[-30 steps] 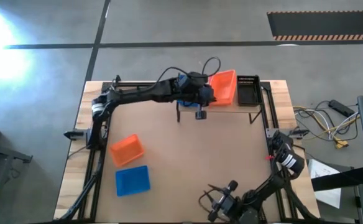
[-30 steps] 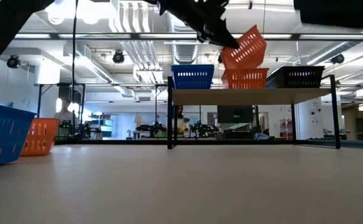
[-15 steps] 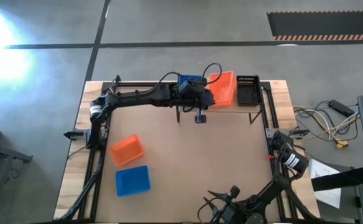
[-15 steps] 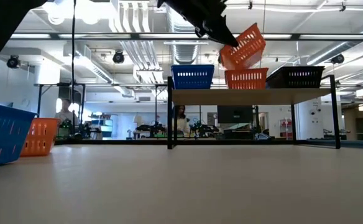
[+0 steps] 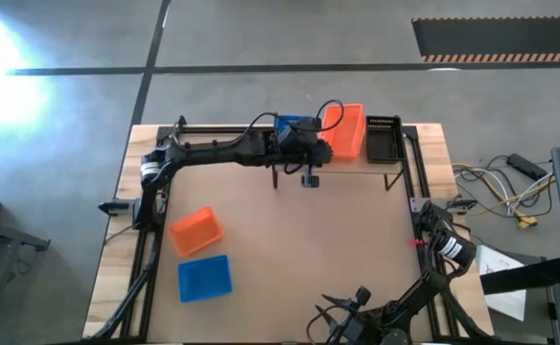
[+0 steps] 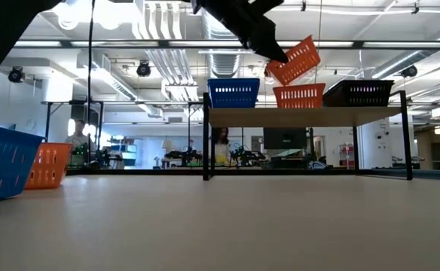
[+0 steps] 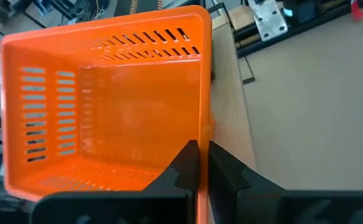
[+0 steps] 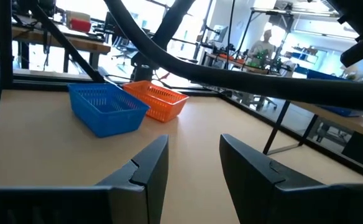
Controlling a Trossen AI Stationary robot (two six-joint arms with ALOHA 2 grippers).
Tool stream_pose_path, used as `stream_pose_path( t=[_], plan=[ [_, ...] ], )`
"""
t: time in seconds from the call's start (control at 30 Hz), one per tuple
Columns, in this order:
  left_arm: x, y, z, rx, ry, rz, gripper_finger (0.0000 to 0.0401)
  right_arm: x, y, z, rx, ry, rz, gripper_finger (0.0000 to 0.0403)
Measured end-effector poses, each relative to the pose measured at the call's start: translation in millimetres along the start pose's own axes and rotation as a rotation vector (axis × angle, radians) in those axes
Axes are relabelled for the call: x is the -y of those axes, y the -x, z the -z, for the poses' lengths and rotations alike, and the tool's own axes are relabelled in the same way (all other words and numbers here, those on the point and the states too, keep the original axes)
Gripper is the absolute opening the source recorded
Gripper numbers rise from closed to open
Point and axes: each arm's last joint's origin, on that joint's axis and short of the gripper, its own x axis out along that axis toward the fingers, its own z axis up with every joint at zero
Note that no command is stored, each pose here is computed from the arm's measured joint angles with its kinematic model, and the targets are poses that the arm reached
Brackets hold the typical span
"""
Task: Stack baskets on shelf by color
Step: Stack the bottom orange bin on top of the other orange bin on the shelf
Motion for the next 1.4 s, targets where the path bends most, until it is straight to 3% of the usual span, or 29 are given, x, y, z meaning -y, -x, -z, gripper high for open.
stream_pose_path(
  t=[0.33,0.6,0.9,1.1,1.4],
  plan=[
    [-1,-3,1,-0.006,-0.026,-0.041,0.0001,0,0,0,0.0,-0.008,0.0,0.0137],
    [-6,-3,-5,0.036,-0.081,-0.121,0.0028,0,0,0,0.0,-0.011,0.0,0.0137],
    [-3,-10,6,0.004,-0.137,-0.113,0.0032,0,0,0,0.0,-0.012,0.0,0.0137],
    [7,-18,17,-0.018,-0.246,-0.096,0.003,0,0,0,0.0,-0.02,-0.001,0.0137],
    [13,-19,16,-0.006,-0.313,-0.093,0.0002,0,0,0,0.0,-0.019,-0.001,0.0137]
  ],
)
